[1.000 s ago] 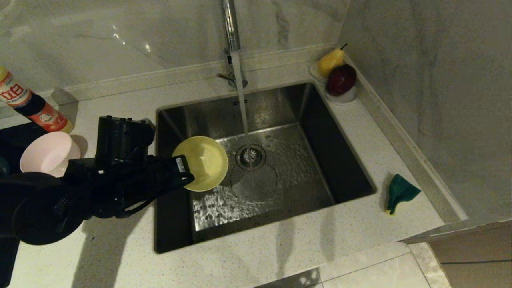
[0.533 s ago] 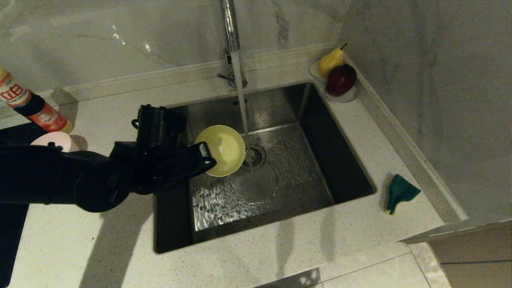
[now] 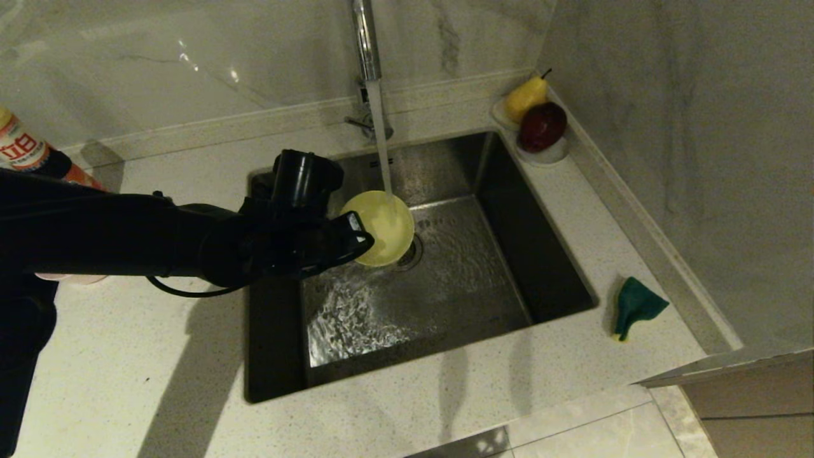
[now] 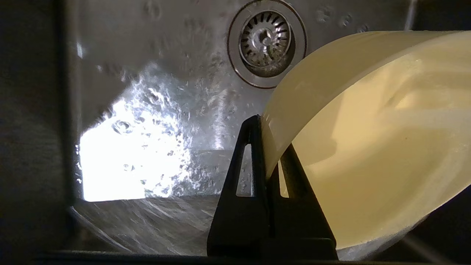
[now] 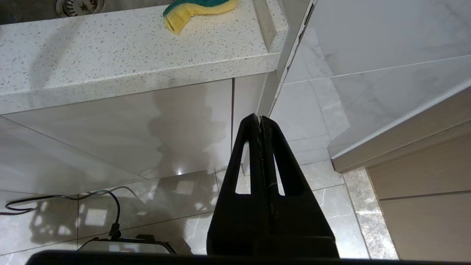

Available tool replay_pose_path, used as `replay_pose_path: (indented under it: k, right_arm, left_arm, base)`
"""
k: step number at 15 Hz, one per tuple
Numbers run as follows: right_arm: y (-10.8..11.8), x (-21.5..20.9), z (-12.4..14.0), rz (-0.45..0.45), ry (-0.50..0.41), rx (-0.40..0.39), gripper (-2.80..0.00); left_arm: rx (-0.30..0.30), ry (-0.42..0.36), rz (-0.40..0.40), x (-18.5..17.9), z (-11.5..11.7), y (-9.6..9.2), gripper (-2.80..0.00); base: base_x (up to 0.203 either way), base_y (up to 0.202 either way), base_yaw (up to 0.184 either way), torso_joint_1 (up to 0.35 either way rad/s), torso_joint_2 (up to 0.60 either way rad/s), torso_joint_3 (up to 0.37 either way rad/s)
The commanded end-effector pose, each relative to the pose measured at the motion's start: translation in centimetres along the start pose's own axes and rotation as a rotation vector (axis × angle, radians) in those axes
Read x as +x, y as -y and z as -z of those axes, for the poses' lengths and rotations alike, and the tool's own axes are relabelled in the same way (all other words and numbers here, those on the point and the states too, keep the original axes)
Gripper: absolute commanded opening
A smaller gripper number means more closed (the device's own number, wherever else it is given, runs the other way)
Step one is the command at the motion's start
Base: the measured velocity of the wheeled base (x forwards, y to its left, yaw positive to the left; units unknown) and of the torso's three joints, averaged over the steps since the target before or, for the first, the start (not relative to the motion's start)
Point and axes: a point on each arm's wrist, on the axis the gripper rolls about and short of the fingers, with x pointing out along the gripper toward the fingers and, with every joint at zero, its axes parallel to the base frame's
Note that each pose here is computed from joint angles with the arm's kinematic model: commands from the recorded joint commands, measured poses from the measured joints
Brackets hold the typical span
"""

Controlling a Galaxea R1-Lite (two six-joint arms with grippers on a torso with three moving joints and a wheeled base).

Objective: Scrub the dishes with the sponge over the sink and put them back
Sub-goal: Rinse the bowl

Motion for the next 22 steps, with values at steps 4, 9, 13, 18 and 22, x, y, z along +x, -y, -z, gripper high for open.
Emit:
replay_pose_path:
  k: [4,9,13,18,22]
  right_arm:
    - [0.0,0.0,0.0,0.000,-0.003,-0.001,-2.80]
    - [0.0,0.0,0.0,0.001,-0.003,-0.001,-2.80]
    - [0.0,0.0,0.0,0.001,-0.003,-0.001,-2.80]
    - [0.0,0.0,0.0,0.000,-0.002,-0.001,-2.80]
    - [0.0,0.0,0.0,-0.001,-0.003,-0.001,-2.80]
  left_arm:
    - [-0.049,-0.045,0.022,0.9,0.1,0.5,-2.80]
    - [-0.076,-0.082,0.039,-0.4,0.6,1.0,-2.80]
    - [-0.101,-0.155,0.047,-1.4,0.7,0.9,-2.80]
    - [-0.105,-0.162,0.041,-2.0,0.7,0.6,-2.80]
    - [-0.090,-0.099,-0.007,-3.0,0.1,0.0,-2.80]
  base:
    - [0.000,0.000,0.000,0.000,0.00,0.000]
    - [0.000,0.000,0.000,0.000,0.00,0.000]
    - [0.000,0.000,0.000,0.000,0.00,0.000]
    - [0.000,0.000,0.000,0.000,0.00,0.000]
    - [0.000,0.000,0.000,0.000,0.00,0.000]
